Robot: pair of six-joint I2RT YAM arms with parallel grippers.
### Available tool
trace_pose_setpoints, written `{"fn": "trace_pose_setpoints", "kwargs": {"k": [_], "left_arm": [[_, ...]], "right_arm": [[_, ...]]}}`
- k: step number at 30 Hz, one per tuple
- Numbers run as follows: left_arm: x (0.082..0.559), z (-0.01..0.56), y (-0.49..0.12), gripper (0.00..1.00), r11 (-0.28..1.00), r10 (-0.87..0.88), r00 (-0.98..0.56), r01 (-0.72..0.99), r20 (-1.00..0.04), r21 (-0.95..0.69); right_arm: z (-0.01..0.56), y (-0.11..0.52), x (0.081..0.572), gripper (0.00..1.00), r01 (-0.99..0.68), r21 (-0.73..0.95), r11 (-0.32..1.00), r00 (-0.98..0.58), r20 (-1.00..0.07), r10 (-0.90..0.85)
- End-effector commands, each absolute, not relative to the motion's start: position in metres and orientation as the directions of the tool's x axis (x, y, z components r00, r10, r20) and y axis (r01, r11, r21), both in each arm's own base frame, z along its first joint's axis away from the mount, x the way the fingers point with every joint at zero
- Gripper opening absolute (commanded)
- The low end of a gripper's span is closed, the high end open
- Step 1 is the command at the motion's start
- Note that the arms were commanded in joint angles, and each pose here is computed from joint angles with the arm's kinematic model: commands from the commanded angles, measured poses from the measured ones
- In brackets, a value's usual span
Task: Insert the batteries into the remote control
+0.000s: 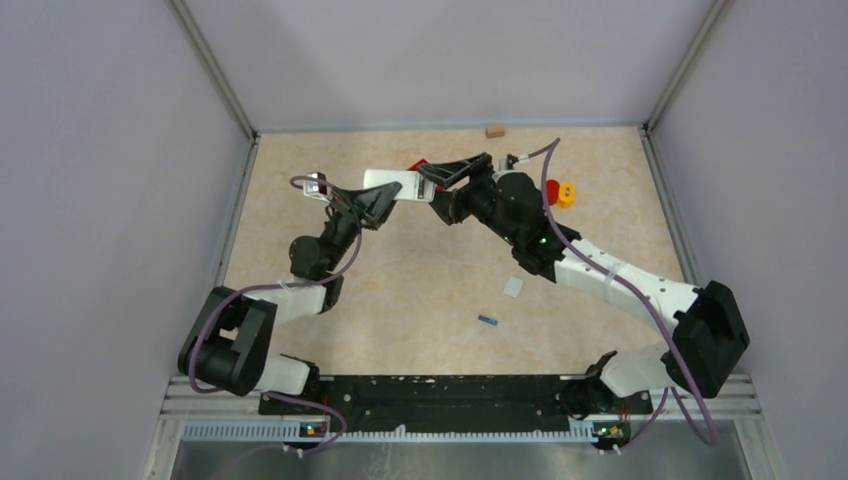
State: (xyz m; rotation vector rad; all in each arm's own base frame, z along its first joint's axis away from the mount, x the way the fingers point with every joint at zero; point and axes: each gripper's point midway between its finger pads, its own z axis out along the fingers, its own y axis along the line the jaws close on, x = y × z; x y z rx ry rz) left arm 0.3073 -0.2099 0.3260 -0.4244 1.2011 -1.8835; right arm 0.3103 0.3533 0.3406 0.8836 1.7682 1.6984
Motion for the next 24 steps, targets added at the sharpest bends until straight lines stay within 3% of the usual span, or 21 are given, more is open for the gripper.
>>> {"fn": "trace_pose_setpoints", "kwargs": {"k": [1,8,13,24], "left_arm": [[0.28,0.363,-0.205,0.0,-0.213,-0.797,-0.557,0.623,-0.236,-0.752],[0.277,0.364,-0.204,0.0,-0.201,-0.8,-0.546,0.636,-0.25,-0.745],[0.276,0.365,-0.203,0.0,-0.197,-0.801,-0.541,0.642,-0.255,-0.741],[0.278,0.372,-0.203,0.0,-0.213,-0.805,-0.542,0.643,-0.241,-0.735]], "right_arm": [[0.367,0.355,0.309,0.59,0.027,0.995,-0.094,-0.674,0.088,0.733],[0.368,0.356,0.308,0.53,0.019,0.994,-0.107,-0.682,0.091,0.726],[0.369,0.361,0.306,0.36,0.031,0.992,-0.12,-0.703,0.107,0.703],[0.364,0.364,0.301,0.24,0.025,0.995,-0.094,-0.725,0.083,0.683]]}}
